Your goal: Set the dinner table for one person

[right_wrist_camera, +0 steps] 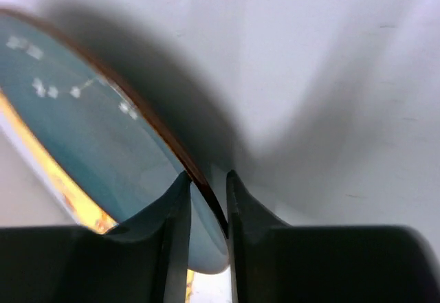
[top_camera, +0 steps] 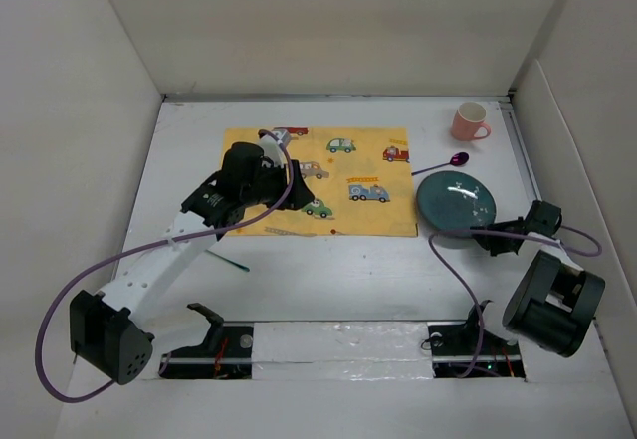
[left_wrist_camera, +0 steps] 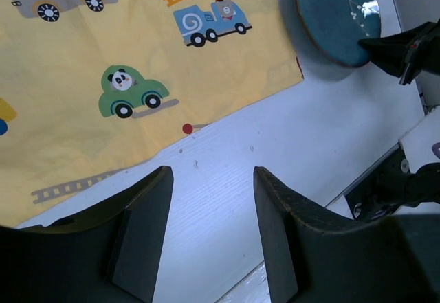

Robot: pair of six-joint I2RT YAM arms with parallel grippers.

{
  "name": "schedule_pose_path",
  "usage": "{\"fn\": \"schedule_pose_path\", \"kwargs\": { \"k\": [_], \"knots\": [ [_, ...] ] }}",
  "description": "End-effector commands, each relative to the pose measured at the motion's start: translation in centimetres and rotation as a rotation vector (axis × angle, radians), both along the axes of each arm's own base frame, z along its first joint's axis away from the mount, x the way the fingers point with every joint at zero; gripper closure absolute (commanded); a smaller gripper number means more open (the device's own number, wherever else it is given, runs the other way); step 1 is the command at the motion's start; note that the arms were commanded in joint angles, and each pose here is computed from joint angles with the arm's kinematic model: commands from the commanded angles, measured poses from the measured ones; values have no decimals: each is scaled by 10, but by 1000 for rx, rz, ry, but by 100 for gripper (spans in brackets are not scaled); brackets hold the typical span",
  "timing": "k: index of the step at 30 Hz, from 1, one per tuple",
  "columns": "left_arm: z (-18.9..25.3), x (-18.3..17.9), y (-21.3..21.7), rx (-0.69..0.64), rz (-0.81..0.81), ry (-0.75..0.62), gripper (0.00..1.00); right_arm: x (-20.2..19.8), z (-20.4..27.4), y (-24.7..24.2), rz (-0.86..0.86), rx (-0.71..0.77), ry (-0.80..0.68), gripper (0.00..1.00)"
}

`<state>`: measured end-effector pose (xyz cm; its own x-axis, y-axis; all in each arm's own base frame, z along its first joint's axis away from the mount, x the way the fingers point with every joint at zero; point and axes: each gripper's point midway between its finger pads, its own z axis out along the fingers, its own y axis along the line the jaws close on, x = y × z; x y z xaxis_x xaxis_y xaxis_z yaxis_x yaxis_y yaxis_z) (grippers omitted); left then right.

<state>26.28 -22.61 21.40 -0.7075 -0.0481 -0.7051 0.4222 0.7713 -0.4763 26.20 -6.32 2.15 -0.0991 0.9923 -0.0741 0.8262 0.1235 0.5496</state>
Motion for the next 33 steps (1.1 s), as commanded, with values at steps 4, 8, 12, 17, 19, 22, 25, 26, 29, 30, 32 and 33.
{"fn": "schedule_pose_path", "kwargs": {
  "k": [4,8,12,17,19,22,25,26,29,30,32,33],
  "knots": [
    [35,9,3,-21,30,-88,53,-13,5,-14,-105,-62,49,100],
    [49,18,6,-11,69,-108,52,11,83,-29,-72,-184,-121,100],
    [94,31,-1,-66,83,-178,49,44,167,-4,90,-265,-277,100],
    [114,43,-2,-47,107,-183,47,61,250,56,284,-233,-503,100],
    [116,47,0,-33,124,-187,47,70,279,96,396,-202,-635,100],
    [116,53,9,-20,172,-184,47,92,274,151,579,-94,-692,100],
    [120,57,21,-10,216,-197,46,105,267,223,816,-26,-693,100],
    [121,58,25,2,237,-202,46,110,253,257,892,3,-673,100],
    [121,58,40,34,286,-211,46,138,253,299,943,40,-725,100],
    [116,57,42,46,292,-201,46,141,252,314,970,66,-737,100],
    [114,53,46,50,304,-195,46,158,261,330,998,96,-784,100],
    [107,51,47,60,304,-179,46,170,238,340,1011,109,-737,100]
  ]
}}
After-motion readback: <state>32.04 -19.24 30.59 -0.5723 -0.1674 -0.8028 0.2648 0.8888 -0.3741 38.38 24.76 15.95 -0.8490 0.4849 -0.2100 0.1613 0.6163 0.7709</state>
